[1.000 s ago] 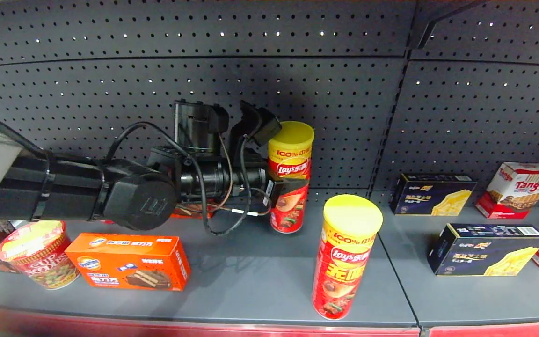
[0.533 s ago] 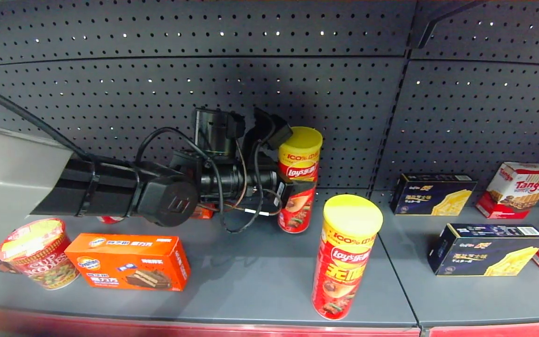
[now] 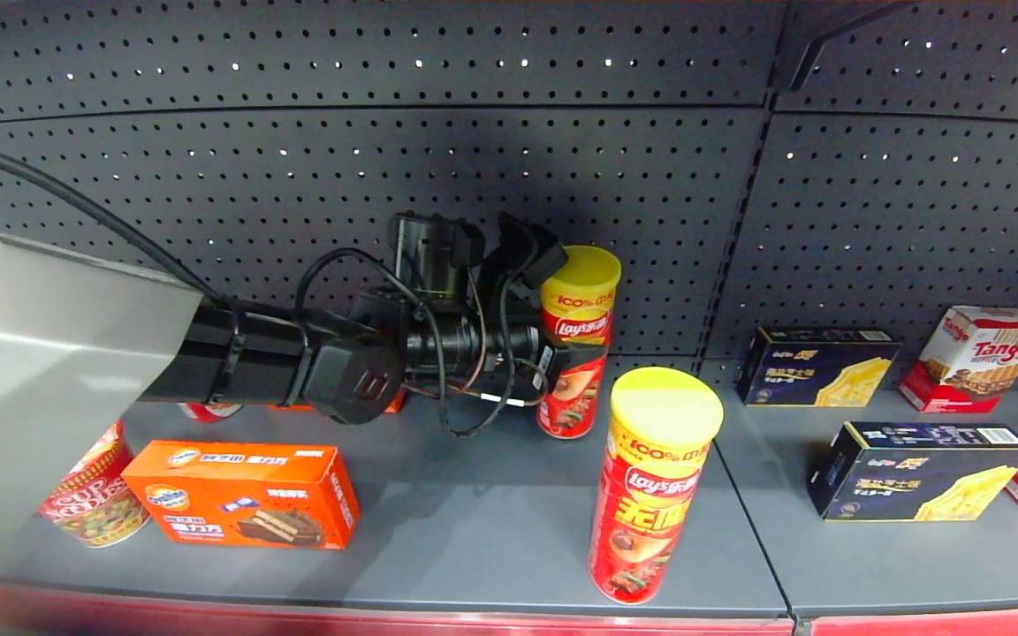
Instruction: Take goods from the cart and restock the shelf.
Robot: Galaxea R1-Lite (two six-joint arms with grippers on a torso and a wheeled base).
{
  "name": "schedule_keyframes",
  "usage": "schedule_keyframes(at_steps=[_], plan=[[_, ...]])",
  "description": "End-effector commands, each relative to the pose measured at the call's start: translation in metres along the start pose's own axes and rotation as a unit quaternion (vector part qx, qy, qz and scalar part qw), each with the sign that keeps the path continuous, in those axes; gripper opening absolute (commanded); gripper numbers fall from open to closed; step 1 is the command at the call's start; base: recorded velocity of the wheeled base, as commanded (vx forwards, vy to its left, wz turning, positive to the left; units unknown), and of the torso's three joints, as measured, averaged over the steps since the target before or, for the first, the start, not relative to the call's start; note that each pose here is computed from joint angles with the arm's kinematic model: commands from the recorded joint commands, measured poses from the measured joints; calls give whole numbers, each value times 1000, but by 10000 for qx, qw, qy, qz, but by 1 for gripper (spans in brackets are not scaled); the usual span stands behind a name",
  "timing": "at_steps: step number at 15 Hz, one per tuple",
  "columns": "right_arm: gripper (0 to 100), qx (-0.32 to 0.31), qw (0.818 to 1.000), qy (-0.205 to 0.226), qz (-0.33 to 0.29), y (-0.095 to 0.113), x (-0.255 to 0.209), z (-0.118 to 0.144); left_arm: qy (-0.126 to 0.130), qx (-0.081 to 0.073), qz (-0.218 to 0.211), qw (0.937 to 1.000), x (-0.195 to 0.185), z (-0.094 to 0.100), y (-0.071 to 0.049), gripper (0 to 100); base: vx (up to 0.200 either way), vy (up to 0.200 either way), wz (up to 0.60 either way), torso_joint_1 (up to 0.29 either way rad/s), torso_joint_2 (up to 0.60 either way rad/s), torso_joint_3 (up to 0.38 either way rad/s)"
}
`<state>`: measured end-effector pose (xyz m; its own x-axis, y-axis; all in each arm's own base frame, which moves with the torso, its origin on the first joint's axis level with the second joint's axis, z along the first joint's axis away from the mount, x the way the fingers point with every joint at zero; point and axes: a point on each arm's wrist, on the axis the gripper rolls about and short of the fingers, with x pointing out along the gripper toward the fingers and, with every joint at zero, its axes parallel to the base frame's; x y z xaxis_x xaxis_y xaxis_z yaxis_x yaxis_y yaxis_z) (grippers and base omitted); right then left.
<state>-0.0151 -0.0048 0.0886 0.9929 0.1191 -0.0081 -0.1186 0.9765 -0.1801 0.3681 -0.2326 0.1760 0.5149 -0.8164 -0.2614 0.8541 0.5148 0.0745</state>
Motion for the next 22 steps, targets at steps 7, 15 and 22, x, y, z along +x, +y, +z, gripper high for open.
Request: schedule_keyframes(at_steps=[7, 15, 22], plan=[[100, 20, 10000, 5, 2, 0, 0, 0, 108, -49, -32, 9999, 12, -12, 2, 0, 0, 0, 0, 0, 0, 0], [100, 26, 10000, 20, 5, 0, 0, 0, 170, -79, -37, 9998, 22, -20, 6, 0, 0, 0, 0, 0, 0, 0], [100, 25, 10000, 35, 8, 0, 0, -1, 219, -102, -40, 9997, 27, -26, 7, 0, 0, 0, 0, 0, 0, 0]])
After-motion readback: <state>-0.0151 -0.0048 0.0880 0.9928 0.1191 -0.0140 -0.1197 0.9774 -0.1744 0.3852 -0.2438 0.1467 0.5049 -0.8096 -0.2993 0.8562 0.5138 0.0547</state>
